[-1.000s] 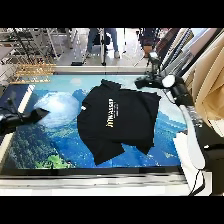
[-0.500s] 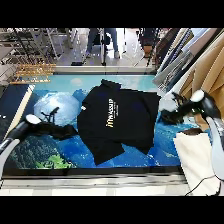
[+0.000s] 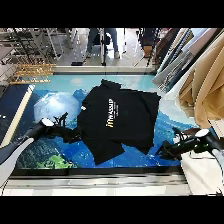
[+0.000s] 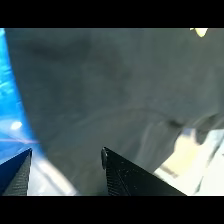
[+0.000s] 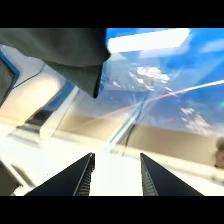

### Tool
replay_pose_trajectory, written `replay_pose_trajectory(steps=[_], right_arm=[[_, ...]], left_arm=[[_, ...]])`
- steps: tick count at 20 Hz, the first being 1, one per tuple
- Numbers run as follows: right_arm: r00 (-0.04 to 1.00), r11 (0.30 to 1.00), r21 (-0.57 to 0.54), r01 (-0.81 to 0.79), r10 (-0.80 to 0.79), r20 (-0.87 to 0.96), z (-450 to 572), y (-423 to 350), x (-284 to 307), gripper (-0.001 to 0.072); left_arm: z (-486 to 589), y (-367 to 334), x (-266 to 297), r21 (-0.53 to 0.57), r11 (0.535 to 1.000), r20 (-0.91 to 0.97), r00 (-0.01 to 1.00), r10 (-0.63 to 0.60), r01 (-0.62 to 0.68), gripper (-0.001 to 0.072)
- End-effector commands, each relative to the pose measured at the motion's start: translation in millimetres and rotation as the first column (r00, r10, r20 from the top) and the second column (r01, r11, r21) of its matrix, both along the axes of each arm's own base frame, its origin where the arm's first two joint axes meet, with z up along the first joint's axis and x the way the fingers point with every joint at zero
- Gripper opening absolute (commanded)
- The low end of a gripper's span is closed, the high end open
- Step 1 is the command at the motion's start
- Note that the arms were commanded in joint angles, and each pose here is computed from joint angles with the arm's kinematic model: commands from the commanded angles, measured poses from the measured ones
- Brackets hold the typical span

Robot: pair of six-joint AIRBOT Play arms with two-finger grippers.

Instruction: Fold the clothes and pants, and hang the long-sleeved shirts on hangers.

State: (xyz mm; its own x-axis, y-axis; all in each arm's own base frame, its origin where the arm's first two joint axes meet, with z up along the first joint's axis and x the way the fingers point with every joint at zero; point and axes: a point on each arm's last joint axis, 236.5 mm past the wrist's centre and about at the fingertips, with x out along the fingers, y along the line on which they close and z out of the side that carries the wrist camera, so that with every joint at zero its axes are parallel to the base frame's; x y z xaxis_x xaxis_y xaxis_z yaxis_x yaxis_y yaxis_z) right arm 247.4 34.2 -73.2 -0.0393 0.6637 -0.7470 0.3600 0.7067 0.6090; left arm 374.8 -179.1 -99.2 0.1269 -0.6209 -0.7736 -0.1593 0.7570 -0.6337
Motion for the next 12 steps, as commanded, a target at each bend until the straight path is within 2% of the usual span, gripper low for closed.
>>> replay_pose_trajectory(steps=[1, 2, 3, 4, 5, 8, 10, 11, 12], right_arm=[[0.995, 0.996, -0.014, 0.084, -0.083, 0.056, -28.8, 13.8, 6.1, 0.0328], [0.993, 0.995, -0.011, 0.095, -0.094, 0.07, -30.3, 17.3, 11.9, 0.0328], [0.991, 0.994, -0.018, 0.107, -0.105, 0.088, -32.4, 19.6, 18.9, 0.0328], [0.988, 0.993, -0.023, 0.117, -0.114, 0.102, -34.3, 21.9, 24.5, 0.0328], [0.986, 0.992, -0.031, 0.124, -0.12, 0.116, -37.3, 24.2, 30.0, 0.0327], [0.982, 0.988, -0.076, 0.138, -0.126, 0.14, -48.1, 30.4, 41.7, 0.0325], [0.981, 0.989, -0.077, 0.129, -0.116, 0.156, -52.6, 44.5, 48.4, 0.0227], [0.983, 0.99, -0.085, 0.108, -0.094, 0.159, -55.3, 51.0, 47.7, 0.005], [0.984, 0.991, -0.097, 0.09, -0.073, 0.165, -56.0, 53.0, 46.7, 0.0021]], left_arm=[[-3.7, -6.7, 24.6, -0.024, 0.994, 0.043, 0.994, 0.105, -0.104, 0.0455], [-2.2, -10.0, 29.8, -0.03, 0.992, 0.058, 0.991, 0.125, -0.123, 0.0383], [-2.1, -13.3, 30.3, -0.029, 0.992, 0.065, 0.99, 0.123, -0.122, 0.0212], [-2.4, -16.9, 28.3, -0.027, 0.994, 0.066, 0.992, 0.111, -0.11, 0.0074], [-2.4, -19.1, 26.7, -0.026, 0.994, 0.065, 0.992, 0.103, -0.102, 0.0037], [-2.1, -20.7, 23.6, -0.03, 0.996, 0.061, 0.994, 0.088, -0.086, 0.0009], [-1.8, -20.4, 23.4, -0.029, 0.996, 0.065, 0.995, 0.082, -0.08, 0.0009], [-1.4, -20.5, 23.4, -0.029, 0.997, 0.069, 0.995, 0.078, -0.076, 0.0008], [0.8, -19.7, 24.1, -0.028, 0.998, 0.084, 0.994, 0.066, -0.064, 0.0007]])
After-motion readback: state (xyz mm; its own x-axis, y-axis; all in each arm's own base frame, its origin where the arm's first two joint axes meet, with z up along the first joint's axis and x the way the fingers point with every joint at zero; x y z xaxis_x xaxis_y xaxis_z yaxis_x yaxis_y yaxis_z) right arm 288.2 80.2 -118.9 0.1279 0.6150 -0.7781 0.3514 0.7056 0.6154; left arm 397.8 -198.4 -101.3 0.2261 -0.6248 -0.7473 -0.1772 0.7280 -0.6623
